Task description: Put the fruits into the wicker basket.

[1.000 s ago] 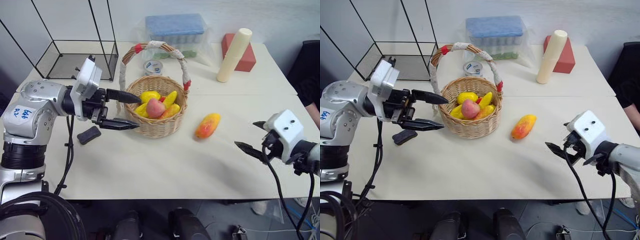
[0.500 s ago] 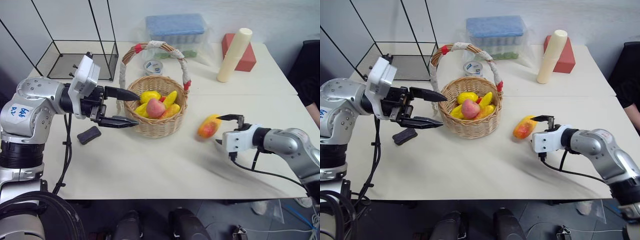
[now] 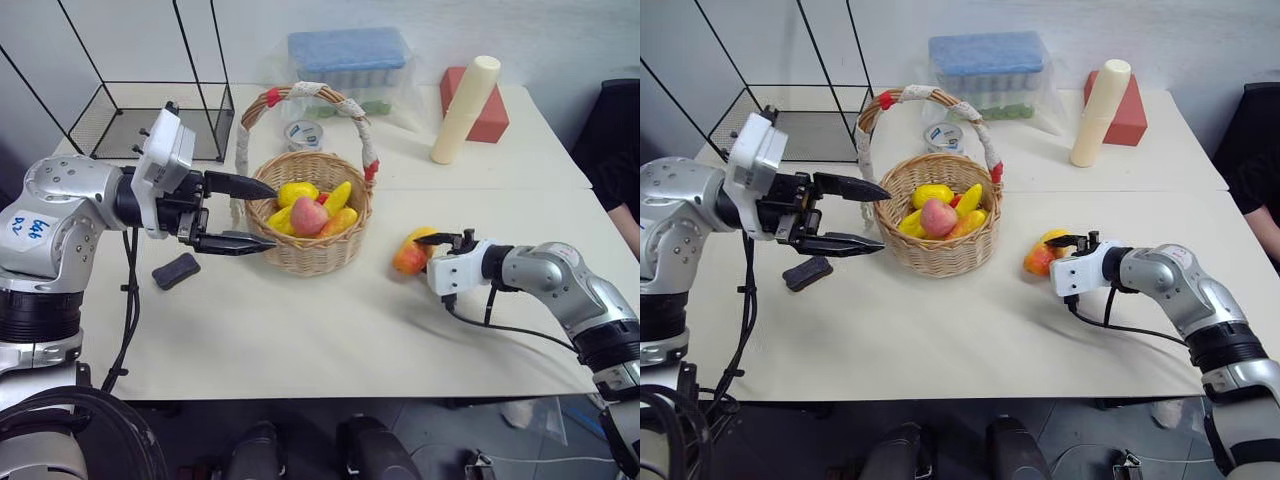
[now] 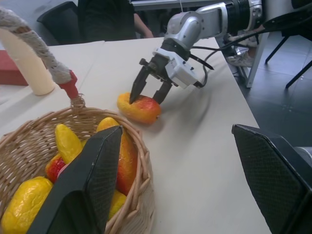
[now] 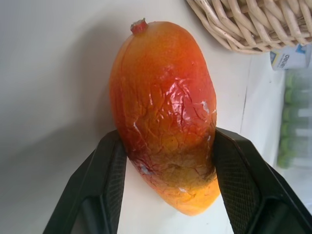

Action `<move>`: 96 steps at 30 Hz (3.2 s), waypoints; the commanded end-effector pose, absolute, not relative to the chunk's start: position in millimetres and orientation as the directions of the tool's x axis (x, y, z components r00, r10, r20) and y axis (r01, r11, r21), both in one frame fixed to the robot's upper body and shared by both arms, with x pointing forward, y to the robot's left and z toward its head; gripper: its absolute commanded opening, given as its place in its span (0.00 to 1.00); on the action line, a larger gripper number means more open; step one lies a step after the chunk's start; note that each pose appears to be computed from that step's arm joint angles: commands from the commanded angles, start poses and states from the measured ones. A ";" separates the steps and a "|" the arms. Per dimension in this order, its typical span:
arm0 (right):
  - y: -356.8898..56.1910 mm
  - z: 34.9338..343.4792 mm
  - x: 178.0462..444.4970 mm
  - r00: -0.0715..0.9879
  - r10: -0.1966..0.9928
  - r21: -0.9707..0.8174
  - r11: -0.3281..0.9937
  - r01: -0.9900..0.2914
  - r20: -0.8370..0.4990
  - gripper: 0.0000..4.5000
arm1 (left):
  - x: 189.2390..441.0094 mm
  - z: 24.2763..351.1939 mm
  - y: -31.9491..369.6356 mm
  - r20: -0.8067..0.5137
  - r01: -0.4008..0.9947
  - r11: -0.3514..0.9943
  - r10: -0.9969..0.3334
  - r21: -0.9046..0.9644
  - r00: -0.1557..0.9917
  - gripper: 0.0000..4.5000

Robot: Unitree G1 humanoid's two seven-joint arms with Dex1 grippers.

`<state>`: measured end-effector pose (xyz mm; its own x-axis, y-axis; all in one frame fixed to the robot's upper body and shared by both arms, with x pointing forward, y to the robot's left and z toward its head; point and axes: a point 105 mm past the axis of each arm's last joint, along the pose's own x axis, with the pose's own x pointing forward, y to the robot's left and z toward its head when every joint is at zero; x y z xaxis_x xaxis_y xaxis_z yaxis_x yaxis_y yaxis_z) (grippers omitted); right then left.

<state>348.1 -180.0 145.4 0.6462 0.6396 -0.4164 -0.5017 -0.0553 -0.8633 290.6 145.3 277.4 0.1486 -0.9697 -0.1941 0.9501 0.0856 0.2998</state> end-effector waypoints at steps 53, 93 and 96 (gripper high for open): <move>-87.3 265.3 395.0 0.800 0.590 -0.099 0.807 -0.582 0.108 0.88 | 295.8 296.2 158.6 -0.117 0.918 0.166 -0.968 0.360 0.221 0.84; -347.4 246.2 255.8 0.990 0.071 -0.171 0.984 -0.049 0.125 0.61 | 303.5 300.3 120.2 -0.002 0.955 0.075 -0.997 0.287 0.079 0.84; -351.6 253.4 229.1 0.987 0.155 -0.215 0.966 -0.142 0.044 0.83 | 302.4 297.8 122.7 -0.007 0.958 0.070 -0.997 0.277 0.075 0.84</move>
<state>246.4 -356.3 231.1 0.9960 0.0871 0.0205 -0.0826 0.9833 -0.1621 307.1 120.2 289.1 0.0886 -0.9959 -0.0178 0.9655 0.0814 0.2475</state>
